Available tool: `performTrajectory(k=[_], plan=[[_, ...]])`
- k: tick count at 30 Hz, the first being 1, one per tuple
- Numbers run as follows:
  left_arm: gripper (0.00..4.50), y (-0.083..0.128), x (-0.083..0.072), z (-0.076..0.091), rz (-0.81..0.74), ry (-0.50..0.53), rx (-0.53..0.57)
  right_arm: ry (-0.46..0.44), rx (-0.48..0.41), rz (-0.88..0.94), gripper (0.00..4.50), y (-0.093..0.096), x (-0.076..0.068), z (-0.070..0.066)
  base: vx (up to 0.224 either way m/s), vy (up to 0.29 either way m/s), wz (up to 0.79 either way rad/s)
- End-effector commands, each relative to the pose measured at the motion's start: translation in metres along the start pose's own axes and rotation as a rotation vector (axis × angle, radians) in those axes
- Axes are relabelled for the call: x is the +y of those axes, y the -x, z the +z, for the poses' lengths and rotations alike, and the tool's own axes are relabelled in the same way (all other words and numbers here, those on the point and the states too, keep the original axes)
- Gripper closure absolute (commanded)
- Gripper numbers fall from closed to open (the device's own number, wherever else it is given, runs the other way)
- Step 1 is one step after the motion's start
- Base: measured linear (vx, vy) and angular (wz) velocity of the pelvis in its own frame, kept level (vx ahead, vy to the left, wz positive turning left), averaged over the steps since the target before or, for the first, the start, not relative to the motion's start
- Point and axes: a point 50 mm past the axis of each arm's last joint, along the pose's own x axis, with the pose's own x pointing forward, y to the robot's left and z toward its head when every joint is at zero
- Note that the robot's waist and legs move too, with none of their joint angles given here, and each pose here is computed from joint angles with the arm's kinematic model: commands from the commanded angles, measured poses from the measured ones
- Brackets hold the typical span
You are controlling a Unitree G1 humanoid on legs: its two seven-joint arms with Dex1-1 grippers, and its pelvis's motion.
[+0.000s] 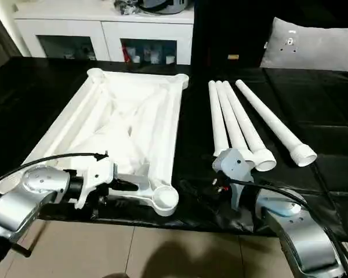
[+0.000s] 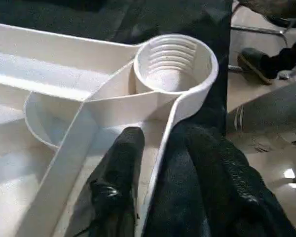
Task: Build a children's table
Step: Move table base
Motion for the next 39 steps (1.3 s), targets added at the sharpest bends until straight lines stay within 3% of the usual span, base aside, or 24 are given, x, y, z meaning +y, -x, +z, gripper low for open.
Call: performTrajectory(k=[1, 14, 18, 21, 23, 26, 28, 31, 39], plan=[[3.09, 0.000, 0.001, -0.001, -0.022, -0.011, 0.014, 0.007, 0.010, 0.001, 0.00, 0.001, 0.001, 0.000, 0.000, 0.000, 0.00], [4.15, -0.006, 0.011, -0.009, 0.046, 0.033, 0.017, -0.002, 0.010, -0.008, 0.00, -0.001, 0.004, -0.001, 0.000, 0.000, 0.00], [4.45, -0.009, 0.021, -0.006, 0.134, 0.070, -0.014, -0.013, -0.006, -0.036, 0.00, -0.004, 0.003, 0.000, 0.000, 0.000, 0.00], [4.45, -0.015, 0.039, 0.002, 0.280, 0.120, -0.056, -0.026, -0.023, -0.087, 0.00, -0.011, 0.004, 0.000, 0.000, 0.000, 0.00], [4.45, -0.016, 0.042, 0.003, 0.301, 0.115, -0.062, -0.027, -0.028, -0.100, 0.00, -0.013, 0.004, 0.000, 0.000, 0.000, 0.00], [4.45, -0.017, 0.045, 0.006, 0.309, 0.064, -0.063, -0.037, -0.039, -0.125, 0.00, -0.015, 0.004, 0.001, 0.000, 0.000, 0.00], [4.45, -0.019, 0.049, 0.008, 0.291, -0.025, -0.043, -0.052, -0.053, -0.151, 0.00, -0.017, 0.003, 0.002, 0.000, 0.000, 0.00], [4.45, -0.019, 0.050, 0.009, 0.278, -0.041, -0.045, -0.053, -0.054, -0.155, 0.00, -0.017, 0.003, 0.002, 0.000, 0.000, 0.00], [4.45, -0.038, 0.051, 0.015, 0.128, -0.201, -0.018, -0.080, -0.074, -0.258, 0.00, -0.013, -0.004, 0.001, 0.000, 0.000, 0.00]])
